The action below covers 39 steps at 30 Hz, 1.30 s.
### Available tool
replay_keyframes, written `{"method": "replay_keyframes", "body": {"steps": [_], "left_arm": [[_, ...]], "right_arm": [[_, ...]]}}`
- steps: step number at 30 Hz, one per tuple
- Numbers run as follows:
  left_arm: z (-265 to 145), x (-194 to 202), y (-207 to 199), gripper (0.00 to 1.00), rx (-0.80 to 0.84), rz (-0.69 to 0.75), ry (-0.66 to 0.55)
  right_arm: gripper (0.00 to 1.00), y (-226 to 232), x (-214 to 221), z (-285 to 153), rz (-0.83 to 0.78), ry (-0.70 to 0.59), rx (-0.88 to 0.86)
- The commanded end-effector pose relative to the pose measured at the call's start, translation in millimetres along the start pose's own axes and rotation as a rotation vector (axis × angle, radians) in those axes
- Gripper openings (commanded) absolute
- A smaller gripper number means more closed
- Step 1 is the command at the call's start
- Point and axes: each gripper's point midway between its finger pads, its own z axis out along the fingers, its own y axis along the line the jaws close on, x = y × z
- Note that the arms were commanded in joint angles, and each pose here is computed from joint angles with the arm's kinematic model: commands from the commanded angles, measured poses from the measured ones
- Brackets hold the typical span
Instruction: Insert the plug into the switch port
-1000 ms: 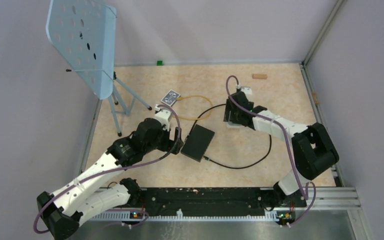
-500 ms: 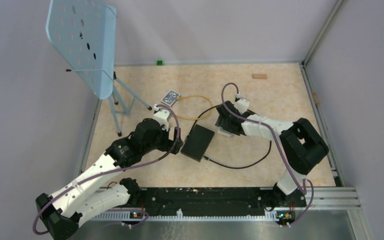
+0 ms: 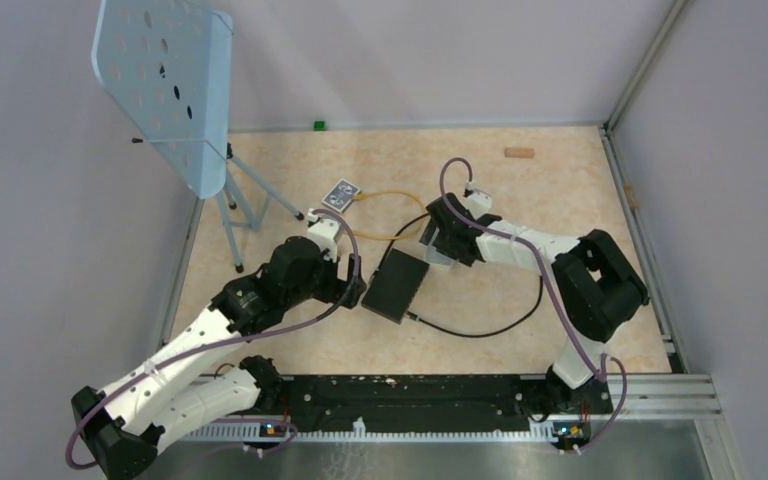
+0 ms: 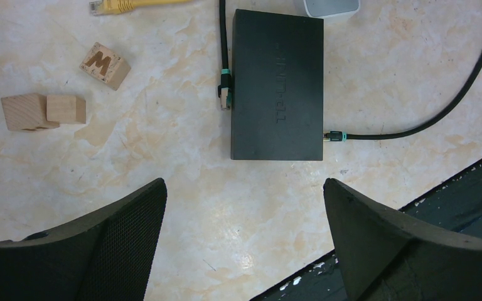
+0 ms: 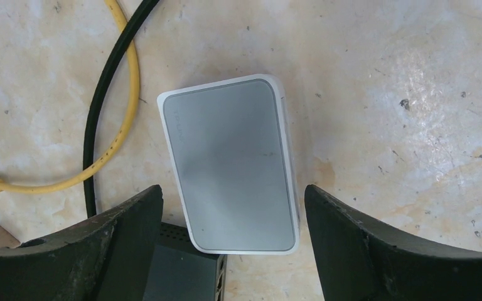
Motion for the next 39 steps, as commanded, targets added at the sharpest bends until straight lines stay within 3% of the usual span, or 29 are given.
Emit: {"method": "replay_keyframes", "body": {"steps": [1, 15, 21, 28, 33, 39], "left_arm": [[0, -8, -2, 0.99, 0.011, 0.001, -0.038], [1, -8, -2, 0.99, 0.009, 0.002, -0.033], [1, -6, -1, 0.99, 0.005, 0.002, -0.028], [1, -7, -1, 0.99, 0.005, 0.001, -0.031], [2, -6, -1, 0.99, 0.006, 0.002, -0.025], [1, -7, 0, 0.99, -0.001, -0.001, -0.03]], "right_arm": [[0.81, 18, -15, -11, -0.018, -0.018, -0.048], [0.81, 37, 11, 0, -0.046, 0.101, -0.142], [0.81, 64, -6, 1, -0.067, 0.087, -0.226], [0.81, 32, -50, -19, -0.184, -0.001, -0.184], [0.8, 17, -84, -32, -0.38, -0.091, -0.233], [0.78, 28, -110, -20, -0.877, -0.146, -0.245]]}}
